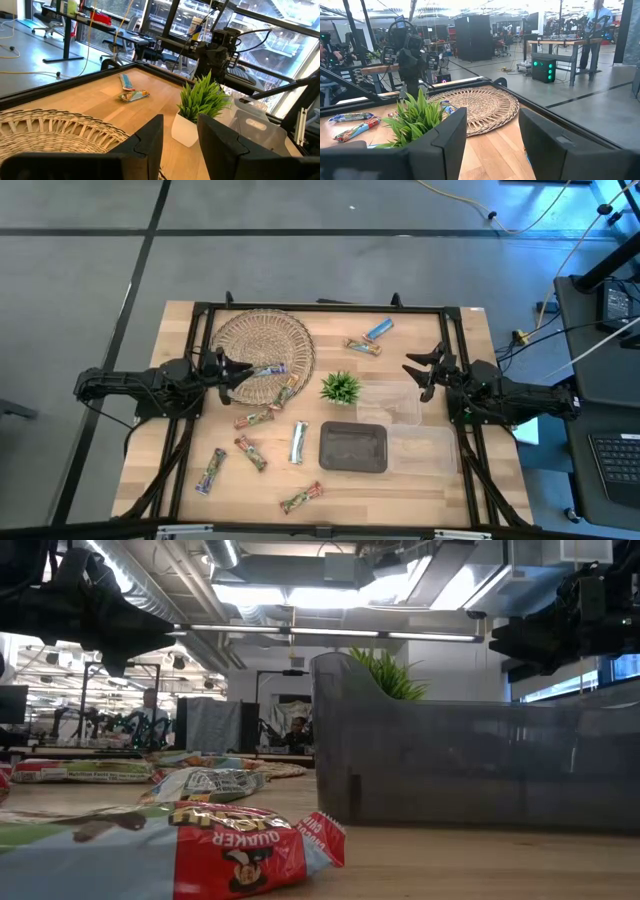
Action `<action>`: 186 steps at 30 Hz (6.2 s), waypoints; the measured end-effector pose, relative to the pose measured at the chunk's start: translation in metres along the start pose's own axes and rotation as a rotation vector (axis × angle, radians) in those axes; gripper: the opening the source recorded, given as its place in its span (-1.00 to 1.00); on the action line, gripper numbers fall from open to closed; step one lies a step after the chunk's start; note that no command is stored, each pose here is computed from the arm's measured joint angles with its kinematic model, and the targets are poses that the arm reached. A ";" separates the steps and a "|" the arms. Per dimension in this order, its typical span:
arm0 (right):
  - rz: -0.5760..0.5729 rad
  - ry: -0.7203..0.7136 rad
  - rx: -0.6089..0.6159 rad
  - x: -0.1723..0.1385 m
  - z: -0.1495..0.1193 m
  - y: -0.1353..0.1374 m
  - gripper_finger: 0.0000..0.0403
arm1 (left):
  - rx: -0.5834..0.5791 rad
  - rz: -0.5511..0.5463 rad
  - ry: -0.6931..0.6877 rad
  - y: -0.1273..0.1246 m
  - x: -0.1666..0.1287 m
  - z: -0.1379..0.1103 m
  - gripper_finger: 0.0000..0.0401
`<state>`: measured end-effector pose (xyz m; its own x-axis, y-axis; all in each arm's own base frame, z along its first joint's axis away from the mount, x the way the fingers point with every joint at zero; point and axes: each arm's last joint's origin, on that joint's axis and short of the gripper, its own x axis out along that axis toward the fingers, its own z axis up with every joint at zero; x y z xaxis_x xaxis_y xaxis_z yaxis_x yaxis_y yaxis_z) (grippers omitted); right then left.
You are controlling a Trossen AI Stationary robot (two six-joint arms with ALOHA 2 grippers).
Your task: Pick and place Granola Bars by type
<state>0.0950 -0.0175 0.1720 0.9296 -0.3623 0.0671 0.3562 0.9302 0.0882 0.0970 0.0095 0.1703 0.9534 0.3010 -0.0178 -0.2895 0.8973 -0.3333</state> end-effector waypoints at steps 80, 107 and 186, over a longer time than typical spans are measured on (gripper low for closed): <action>-0.140 -0.021 0.033 0.000 0.001 -0.004 -0.09 | -0.151 0.230 -0.108 0.006 0.002 0.003 -0.43; -0.200 -0.062 0.046 -0.001 0.005 -0.006 -0.09 | -0.054 0.263 -0.032 0.010 0.032 0.007 -0.43; 0.030 1.228 -0.093 0.204 -0.050 -0.113 -0.09 | -0.006 0.380 0.162 0.034 0.068 0.037 -0.43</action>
<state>0.2489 -0.1940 0.1259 0.3920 -0.0927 -0.9153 0.2915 0.9561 0.0280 0.1487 0.0725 0.1927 0.7800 0.5551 -0.2888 -0.6233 0.7301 -0.2802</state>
